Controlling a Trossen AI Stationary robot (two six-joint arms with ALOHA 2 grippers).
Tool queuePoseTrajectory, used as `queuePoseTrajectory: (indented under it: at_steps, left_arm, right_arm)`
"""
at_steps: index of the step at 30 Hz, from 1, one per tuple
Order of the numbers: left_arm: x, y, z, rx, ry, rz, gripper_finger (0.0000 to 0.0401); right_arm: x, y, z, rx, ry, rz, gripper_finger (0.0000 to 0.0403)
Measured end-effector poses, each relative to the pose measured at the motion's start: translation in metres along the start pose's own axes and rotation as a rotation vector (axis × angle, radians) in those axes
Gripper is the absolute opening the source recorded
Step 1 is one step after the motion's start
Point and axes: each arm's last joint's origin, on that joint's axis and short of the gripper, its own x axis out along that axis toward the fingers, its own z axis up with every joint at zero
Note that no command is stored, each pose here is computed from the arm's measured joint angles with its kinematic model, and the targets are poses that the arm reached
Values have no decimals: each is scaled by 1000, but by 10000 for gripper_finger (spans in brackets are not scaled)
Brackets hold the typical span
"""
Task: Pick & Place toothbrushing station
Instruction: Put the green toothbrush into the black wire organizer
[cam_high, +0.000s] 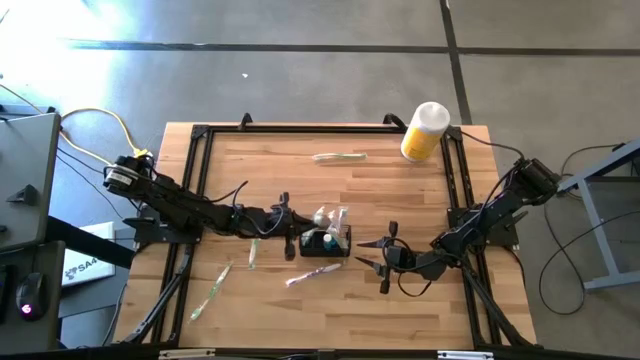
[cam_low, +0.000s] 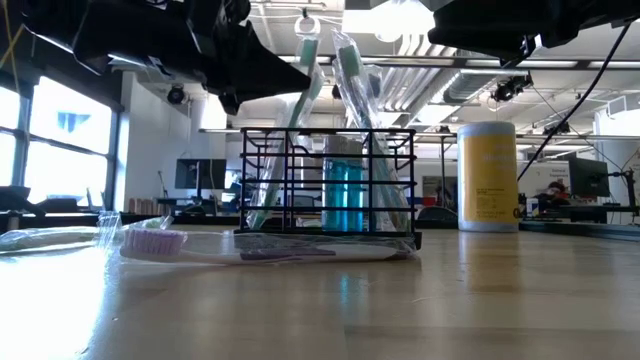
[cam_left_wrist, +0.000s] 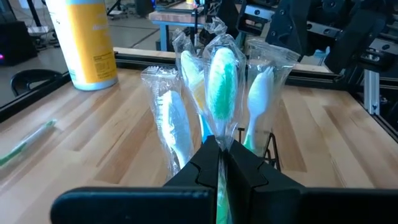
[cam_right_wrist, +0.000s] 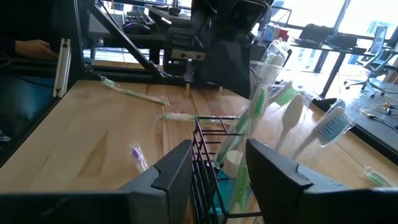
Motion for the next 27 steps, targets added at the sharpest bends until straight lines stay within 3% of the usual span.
queuePoseTrajectory:
  at_steps: [20,27]
  left_arm:
    - [0,1,-3,-16,24,31,9]
    - [0,1,-2,-22,15,30,76]
  right_arm:
    - [0,0,0,0,0,0,144]
    - [0,0,0,0,0,0,144]
